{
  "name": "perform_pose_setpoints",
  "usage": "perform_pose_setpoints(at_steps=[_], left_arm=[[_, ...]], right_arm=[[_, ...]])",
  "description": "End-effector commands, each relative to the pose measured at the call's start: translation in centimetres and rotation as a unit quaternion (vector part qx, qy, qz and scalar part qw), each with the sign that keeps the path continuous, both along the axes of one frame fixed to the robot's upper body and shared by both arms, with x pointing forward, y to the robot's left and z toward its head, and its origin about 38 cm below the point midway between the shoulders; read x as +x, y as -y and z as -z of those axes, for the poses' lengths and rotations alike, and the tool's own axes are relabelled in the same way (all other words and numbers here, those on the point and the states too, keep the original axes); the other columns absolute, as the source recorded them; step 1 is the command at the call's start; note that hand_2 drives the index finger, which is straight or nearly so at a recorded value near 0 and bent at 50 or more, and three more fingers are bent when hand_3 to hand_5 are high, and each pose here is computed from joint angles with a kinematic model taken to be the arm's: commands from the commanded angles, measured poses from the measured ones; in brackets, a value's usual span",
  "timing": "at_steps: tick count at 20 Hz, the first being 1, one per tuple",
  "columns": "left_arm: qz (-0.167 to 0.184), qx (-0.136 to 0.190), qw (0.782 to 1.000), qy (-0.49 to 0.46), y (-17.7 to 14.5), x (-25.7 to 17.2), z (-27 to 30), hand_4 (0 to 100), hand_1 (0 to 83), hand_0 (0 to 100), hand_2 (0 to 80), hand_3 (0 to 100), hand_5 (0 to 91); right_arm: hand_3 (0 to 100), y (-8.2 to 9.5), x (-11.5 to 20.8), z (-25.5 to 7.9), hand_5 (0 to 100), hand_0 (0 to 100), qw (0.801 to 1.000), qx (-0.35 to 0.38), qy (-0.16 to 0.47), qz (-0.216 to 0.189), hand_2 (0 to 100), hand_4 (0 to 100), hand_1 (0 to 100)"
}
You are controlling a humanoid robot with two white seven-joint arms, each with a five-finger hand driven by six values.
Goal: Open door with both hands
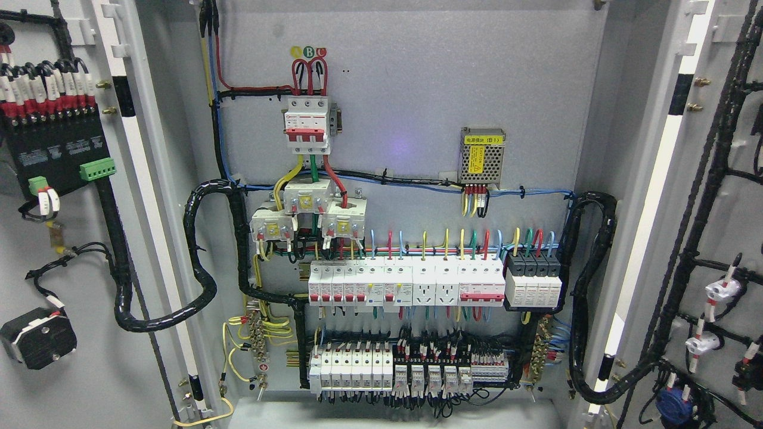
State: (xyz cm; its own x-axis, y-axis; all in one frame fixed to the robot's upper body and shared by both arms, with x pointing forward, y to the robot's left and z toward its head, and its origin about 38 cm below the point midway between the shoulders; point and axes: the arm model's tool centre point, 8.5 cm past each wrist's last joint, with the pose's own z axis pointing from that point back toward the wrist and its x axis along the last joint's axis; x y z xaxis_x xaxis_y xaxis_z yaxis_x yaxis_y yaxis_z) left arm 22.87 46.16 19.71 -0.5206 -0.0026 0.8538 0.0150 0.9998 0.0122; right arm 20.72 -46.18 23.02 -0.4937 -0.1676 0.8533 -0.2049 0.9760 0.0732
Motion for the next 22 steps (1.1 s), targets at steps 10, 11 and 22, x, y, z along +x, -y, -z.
perform_pose_setpoints(at_steps=[10,11,22], left_arm=[[-0.015,-0.014,1.000,-0.004,-1.3,0.1,0.2,0,0.0,0,0.0,0,0.0],[-0.015,-0.014,1.000,-0.004,-1.3,0.1,0.2,0,0.0,0,0.0,0,0.0],[0.022,-0.004,1.000,0.008,0.6,0.3,-1.2,0,0.0,0,0.0,0,0.0]], right_arm=[[0,0.8,-1.1,0.4,0,0,1.000,-0.004,-0.014,0.013,0,0,0],[0,0.8,-1.1,0.4,0,0,1.000,-0.003,-0.015,0.013,0,0,0],[0,-0.7,-1.5,0.1,0,0,1.000,-0.005,-0.014,-0.009,0,0,0]])
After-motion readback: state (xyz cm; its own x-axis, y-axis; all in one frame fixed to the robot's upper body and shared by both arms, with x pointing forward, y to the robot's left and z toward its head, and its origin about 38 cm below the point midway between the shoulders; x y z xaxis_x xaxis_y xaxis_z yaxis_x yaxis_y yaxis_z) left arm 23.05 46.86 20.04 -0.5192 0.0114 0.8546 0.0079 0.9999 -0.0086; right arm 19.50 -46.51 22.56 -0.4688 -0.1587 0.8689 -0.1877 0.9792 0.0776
